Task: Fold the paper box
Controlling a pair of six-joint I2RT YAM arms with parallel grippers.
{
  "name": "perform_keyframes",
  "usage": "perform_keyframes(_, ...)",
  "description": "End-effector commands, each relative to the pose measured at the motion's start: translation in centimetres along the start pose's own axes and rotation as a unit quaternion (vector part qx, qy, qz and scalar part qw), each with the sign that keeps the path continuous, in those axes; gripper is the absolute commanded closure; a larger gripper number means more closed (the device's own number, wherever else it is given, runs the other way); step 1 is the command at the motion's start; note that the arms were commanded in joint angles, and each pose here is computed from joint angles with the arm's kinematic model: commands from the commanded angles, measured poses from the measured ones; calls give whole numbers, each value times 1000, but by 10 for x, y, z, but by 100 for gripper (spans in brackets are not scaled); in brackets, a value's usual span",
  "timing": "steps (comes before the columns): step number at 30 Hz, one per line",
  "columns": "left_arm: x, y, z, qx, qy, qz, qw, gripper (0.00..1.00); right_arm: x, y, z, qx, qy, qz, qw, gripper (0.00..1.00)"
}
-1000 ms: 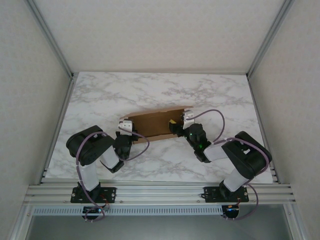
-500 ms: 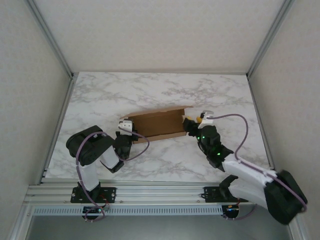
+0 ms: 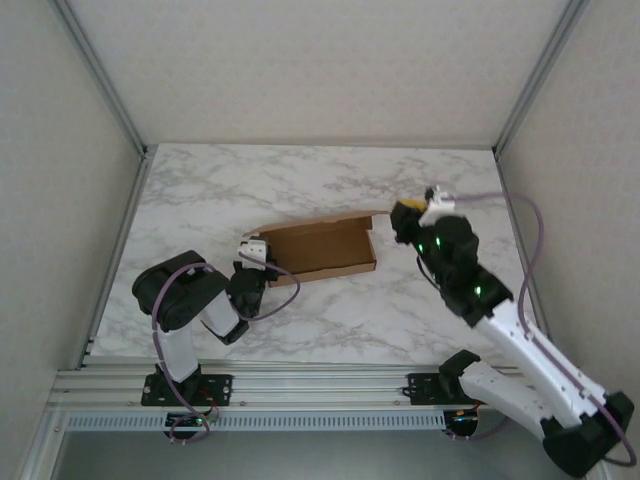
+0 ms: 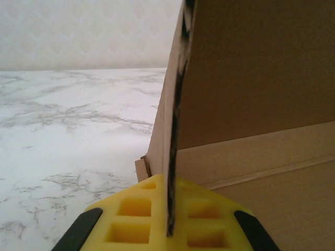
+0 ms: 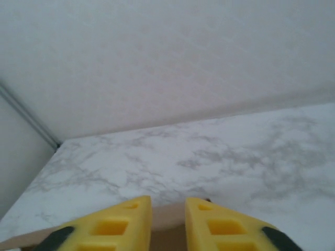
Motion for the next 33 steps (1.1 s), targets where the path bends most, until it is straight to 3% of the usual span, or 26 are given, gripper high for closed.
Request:
perform_keyframes(1,-5,-12,-3,2,0,32,999,100,-23,24,0,53,106,-54,992,83)
perform_keyframes(5,-9,-18,-4,2,5,42,999,100,-69,48,14,60,208,-80,973,91)
perform_keyframes(7,-11,-19,-5,2,6,42,999,100,-84,57,24,48,224,-86,970,86)
perform_keyframes(15,-10,-18,5,9,24,47,999,98,-98,70,68,40,270,-78,959,89)
perform_keyframes(19,-6,-16,7,12,29,46,998,88,-102,68,87,38,280,-67,957,90)
perform_keyframes(28,1,-20,-8,20,23,65,997,52,-108,62,118,24,301,-42,952,90)
perform_keyframes(33,9,-19,-18,38,26,69,997,41,-109,55,120,22,293,-15,956,89)
Point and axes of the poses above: each hand's point on the last joint's axis, 136 mm out from that joint toward the fingers, its own x axis back along the fingers, its own y axis along the line the jaws close on, z = x × y, the point moved 4 cm from there along x, back along the fingers, and after that the axes turned 13 degrees about x, right-handed, at the moved point
